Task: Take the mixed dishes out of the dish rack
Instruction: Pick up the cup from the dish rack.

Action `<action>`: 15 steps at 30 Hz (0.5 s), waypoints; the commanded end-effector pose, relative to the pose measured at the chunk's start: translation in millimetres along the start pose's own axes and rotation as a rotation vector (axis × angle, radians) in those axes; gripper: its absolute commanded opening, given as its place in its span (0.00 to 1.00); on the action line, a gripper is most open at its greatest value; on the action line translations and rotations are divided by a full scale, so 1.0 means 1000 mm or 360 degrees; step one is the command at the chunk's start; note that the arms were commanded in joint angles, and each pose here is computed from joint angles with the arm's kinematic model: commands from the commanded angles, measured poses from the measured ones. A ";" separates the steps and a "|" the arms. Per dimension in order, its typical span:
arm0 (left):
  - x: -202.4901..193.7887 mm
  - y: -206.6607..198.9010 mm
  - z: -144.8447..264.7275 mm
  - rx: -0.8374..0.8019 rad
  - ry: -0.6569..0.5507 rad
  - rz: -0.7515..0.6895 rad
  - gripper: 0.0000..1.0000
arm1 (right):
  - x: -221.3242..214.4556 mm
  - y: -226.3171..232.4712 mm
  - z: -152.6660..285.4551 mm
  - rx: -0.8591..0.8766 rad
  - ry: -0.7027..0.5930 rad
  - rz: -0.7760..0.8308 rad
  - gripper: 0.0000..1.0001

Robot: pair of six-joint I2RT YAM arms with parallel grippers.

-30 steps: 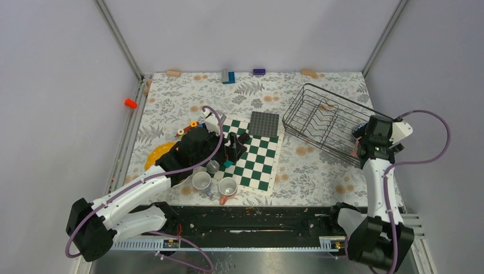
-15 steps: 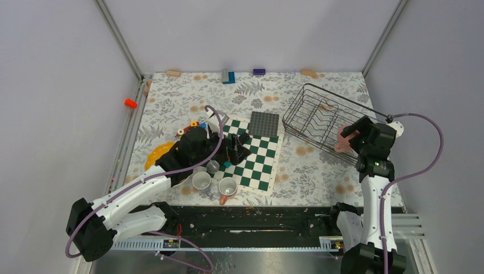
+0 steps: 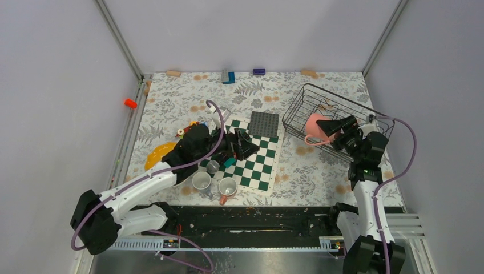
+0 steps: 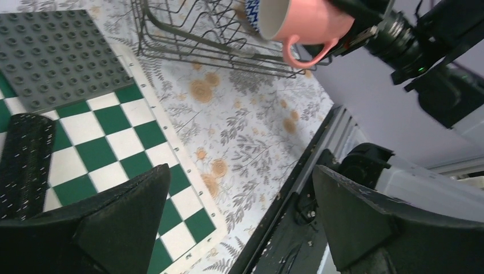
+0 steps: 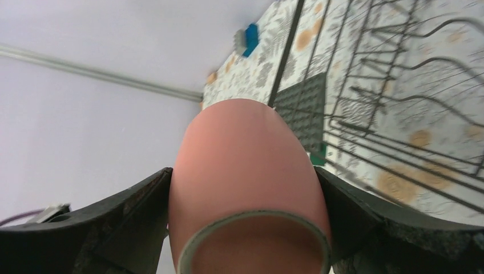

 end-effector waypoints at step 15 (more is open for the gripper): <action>0.011 -0.037 -0.018 -0.0680 -0.0047 0.0147 0.99 | -0.063 0.096 -0.002 0.0882 0.0474 0.0087 0.05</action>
Point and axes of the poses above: each gripper's point midway between its finger pads, its own z axis back along the fingers, its own y axis along the line the jaws close on, x = y × z, the point moved 9 cm from there along z, back along the fingers, and after that the axes turned 3 degrees about z, right-handed, at the moved point
